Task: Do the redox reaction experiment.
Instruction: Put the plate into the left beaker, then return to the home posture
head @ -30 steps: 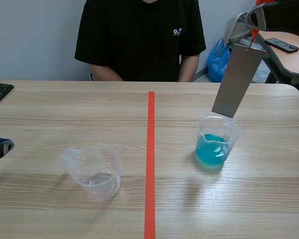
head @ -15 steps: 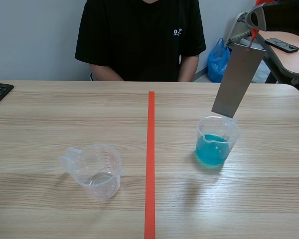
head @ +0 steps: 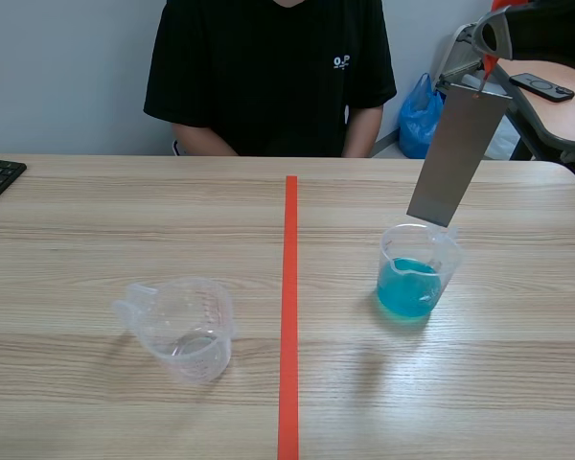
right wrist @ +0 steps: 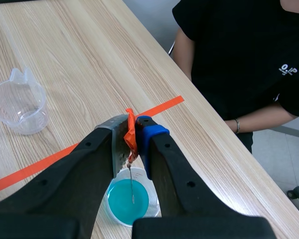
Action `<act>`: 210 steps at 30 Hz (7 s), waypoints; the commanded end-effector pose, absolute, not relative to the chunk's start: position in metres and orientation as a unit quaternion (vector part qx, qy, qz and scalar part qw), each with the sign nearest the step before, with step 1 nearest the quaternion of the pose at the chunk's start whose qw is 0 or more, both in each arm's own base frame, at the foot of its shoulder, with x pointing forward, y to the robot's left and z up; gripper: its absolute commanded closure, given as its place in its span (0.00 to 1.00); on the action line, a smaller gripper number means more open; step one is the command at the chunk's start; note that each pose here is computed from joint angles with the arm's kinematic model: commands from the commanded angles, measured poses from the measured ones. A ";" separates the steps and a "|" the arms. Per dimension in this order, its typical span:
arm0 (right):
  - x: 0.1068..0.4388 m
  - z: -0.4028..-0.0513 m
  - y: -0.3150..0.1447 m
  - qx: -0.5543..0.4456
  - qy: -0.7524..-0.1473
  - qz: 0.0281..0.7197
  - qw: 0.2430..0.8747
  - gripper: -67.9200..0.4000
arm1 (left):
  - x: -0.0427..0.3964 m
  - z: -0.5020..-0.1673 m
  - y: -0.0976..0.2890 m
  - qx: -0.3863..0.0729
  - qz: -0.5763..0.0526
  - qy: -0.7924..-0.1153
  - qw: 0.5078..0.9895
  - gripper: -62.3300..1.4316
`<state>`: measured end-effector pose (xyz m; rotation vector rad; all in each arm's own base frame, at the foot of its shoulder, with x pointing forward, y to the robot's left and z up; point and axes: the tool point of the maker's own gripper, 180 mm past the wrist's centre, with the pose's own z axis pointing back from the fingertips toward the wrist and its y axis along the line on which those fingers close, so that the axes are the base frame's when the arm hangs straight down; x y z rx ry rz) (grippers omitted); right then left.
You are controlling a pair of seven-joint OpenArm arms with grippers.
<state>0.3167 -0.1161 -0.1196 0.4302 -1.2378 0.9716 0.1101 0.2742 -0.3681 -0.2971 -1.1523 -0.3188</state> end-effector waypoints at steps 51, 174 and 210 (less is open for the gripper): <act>0.283 -0.112 0.052 0.343 -0.541 0.528 0.558 0.97 | 0.103 -0.356 0.245 -0.143 -0.172 -0.557 0.800 0.93; 0.193 -0.187 0.106 0.446 -0.473 0.575 0.497 0.00 | 0.115 -0.301 0.218 -0.179 -0.203 -0.628 0.730 0.41; 0.290 -0.171 -0.112 0.201 -0.573 0.366 0.705 0.00 | 0.141 -0.176 0.156 -0.187 -0.235 -0.748 0.592 0.00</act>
